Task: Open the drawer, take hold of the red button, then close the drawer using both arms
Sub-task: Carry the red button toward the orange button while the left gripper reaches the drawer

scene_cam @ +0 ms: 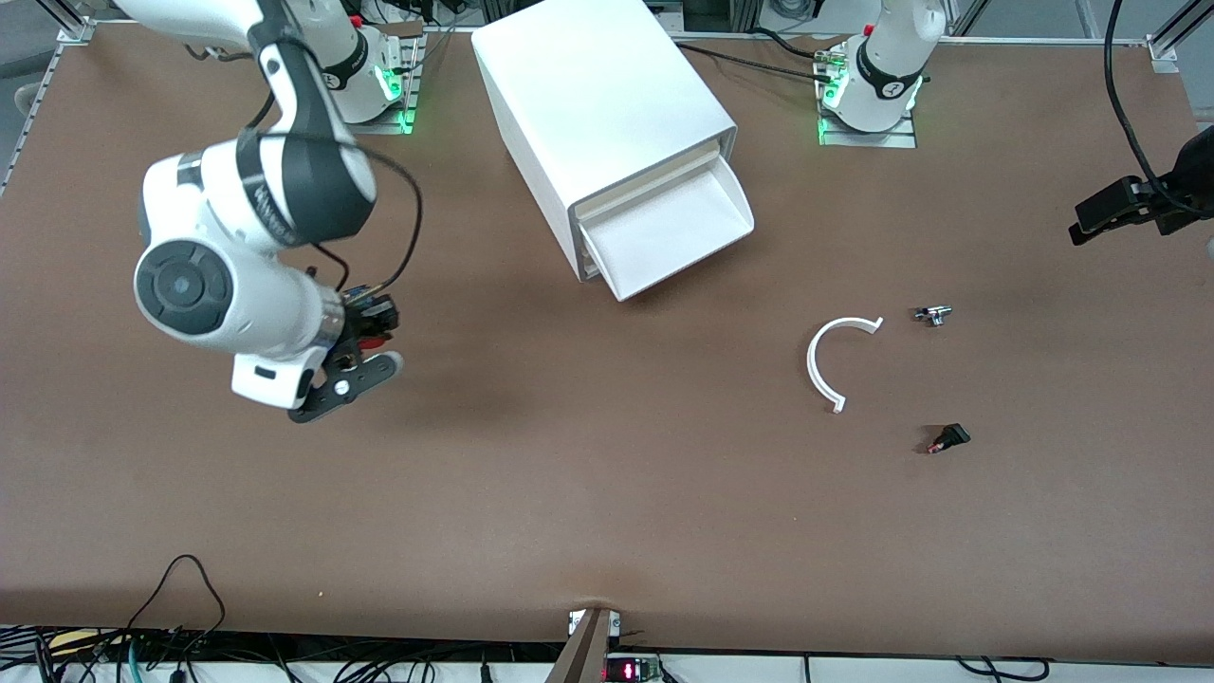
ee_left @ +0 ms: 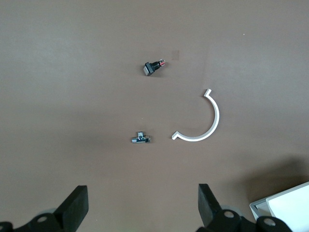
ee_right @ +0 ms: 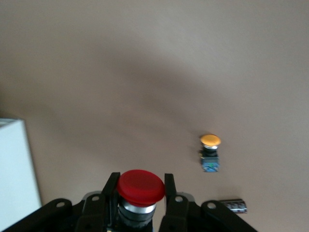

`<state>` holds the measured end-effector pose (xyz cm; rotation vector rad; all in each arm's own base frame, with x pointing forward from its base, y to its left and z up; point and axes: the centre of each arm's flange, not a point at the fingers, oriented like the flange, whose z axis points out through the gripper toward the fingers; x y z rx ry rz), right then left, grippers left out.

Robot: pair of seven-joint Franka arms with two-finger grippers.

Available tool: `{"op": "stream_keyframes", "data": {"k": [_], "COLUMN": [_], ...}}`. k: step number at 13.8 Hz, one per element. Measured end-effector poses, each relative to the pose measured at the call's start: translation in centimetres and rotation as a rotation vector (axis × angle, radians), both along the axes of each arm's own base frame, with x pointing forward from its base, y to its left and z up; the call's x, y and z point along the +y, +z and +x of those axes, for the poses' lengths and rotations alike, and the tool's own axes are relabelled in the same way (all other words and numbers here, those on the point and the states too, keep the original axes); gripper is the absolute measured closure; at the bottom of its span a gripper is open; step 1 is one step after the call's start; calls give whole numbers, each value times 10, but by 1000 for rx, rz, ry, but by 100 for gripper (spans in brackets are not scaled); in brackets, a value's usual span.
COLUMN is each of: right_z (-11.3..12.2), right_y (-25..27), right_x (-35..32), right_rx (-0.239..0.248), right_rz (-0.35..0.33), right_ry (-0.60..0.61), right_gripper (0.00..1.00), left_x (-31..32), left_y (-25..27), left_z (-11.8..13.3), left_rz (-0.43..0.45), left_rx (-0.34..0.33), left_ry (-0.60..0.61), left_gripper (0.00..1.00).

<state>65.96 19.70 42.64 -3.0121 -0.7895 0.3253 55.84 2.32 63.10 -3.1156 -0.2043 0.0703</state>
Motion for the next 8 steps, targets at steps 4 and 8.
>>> {"op": "stream_keyframes", "data": {"k": [4, 8], "right_z": [-15, -26], "right_y": [-59, -97], "right_x": [-85, -174], "right_rx": [-36, -79], "right_rz": [1, -22], "right_ry": [54, 98], "right_gripper": [59, 59], "left_x": [-12, -86], "left_y": [-11, -64], "left_z": [2, 9], "left_rz": [1, 9], "left_rx": [8, 14], "left_ry": [6, 83], "left_gripper": [0, 0]}}
